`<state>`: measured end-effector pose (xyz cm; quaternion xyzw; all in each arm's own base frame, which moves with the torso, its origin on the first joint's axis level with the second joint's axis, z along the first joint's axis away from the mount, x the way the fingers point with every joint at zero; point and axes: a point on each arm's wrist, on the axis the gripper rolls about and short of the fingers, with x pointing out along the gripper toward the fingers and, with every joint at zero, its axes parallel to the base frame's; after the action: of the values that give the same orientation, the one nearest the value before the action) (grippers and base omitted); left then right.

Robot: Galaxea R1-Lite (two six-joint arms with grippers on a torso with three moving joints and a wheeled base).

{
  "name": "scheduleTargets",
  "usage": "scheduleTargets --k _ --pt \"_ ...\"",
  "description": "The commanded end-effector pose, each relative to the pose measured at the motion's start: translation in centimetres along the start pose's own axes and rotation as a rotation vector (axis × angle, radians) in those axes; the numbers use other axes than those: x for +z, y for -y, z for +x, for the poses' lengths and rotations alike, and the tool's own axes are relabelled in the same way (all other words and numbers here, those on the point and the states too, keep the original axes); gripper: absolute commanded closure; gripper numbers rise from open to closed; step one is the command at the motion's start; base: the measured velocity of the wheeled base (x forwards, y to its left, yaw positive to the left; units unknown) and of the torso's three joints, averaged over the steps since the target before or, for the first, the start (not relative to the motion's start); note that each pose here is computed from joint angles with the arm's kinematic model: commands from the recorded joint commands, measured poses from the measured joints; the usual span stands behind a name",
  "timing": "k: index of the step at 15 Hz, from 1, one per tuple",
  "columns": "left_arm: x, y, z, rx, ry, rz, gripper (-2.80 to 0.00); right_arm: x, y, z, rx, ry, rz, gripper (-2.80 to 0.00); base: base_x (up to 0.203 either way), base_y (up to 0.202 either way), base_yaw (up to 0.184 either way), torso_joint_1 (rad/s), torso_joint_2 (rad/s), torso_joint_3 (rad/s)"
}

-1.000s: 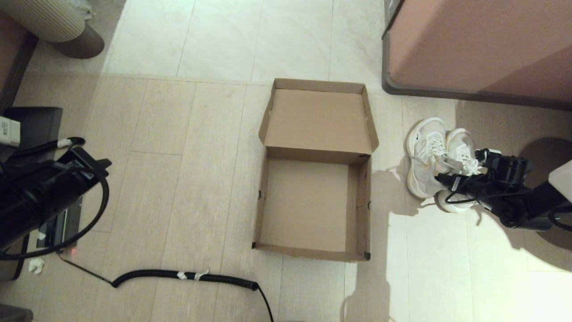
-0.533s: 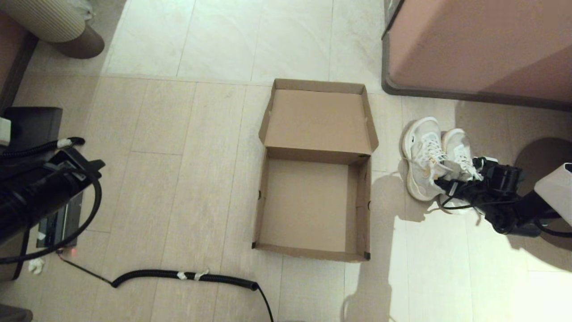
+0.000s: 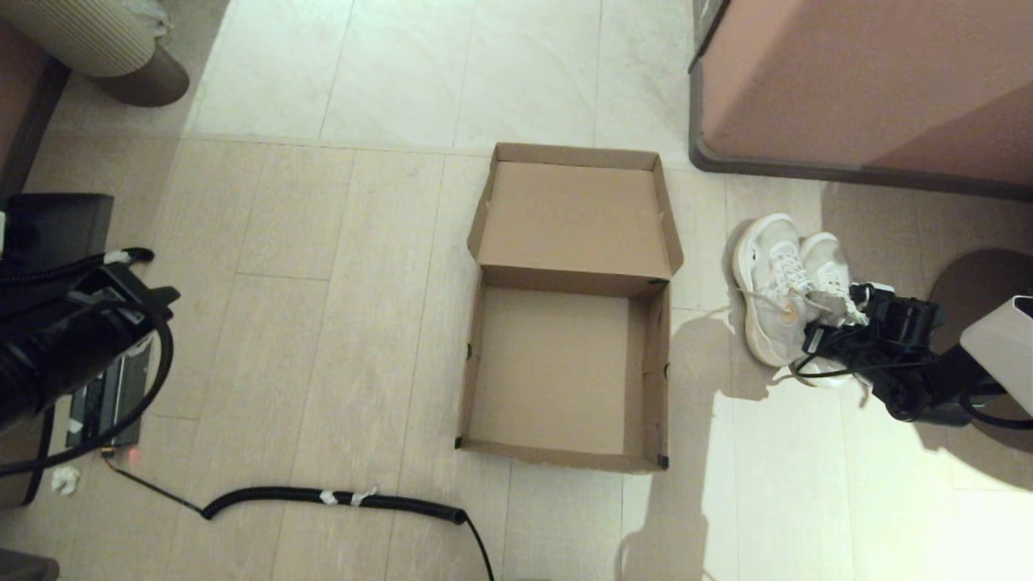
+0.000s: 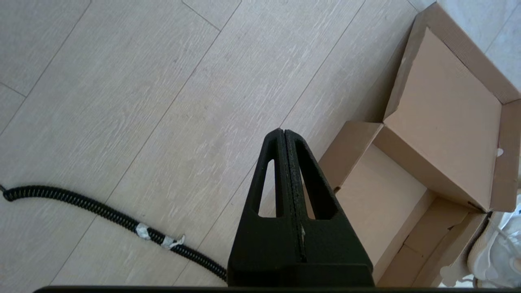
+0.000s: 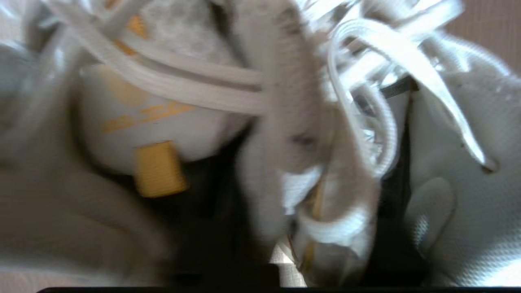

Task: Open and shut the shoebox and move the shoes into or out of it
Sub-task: Put the shoes into the shoe box

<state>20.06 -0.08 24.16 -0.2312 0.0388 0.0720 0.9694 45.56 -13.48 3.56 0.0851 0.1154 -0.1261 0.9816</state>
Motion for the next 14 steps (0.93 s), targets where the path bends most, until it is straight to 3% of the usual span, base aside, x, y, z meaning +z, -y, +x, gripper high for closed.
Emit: scheduleTargets --k 1,5,8,14 --pt "0.3 0.1 -0.6 -0.005 0.009 -0.005 0.00 0.8 -0.2 -1.1 0.001 -0.005 0.001 0.00 0.000 0.000 0.000 0.000 0.00 0.000" --pt "0.1 -0.3 -1.8 0.006 -0.024 -0.001 0.00 3.0 -0.6 -5.2 0.063 -0.113 0.019 0.00 0.000 0.000 0.000 0.000 0.00 0.000" --pt "-1.2 -1.1 -2.7 0.030 -0.081 -0.001 0.00 2.9 -0.8 -8.8 0.097 -0.199 0.048 0.00 0.000 0.000 0.000 0.000 0.00 0.000" --pt "-1.9 -1.7 -4.6 0.031 -0.075 -0.038 0.00 6.8 -1.9 -17.8 0.179 -0.205 0.094 0.00 0.000 0.000 0.000 0.000 0.00 0.000"
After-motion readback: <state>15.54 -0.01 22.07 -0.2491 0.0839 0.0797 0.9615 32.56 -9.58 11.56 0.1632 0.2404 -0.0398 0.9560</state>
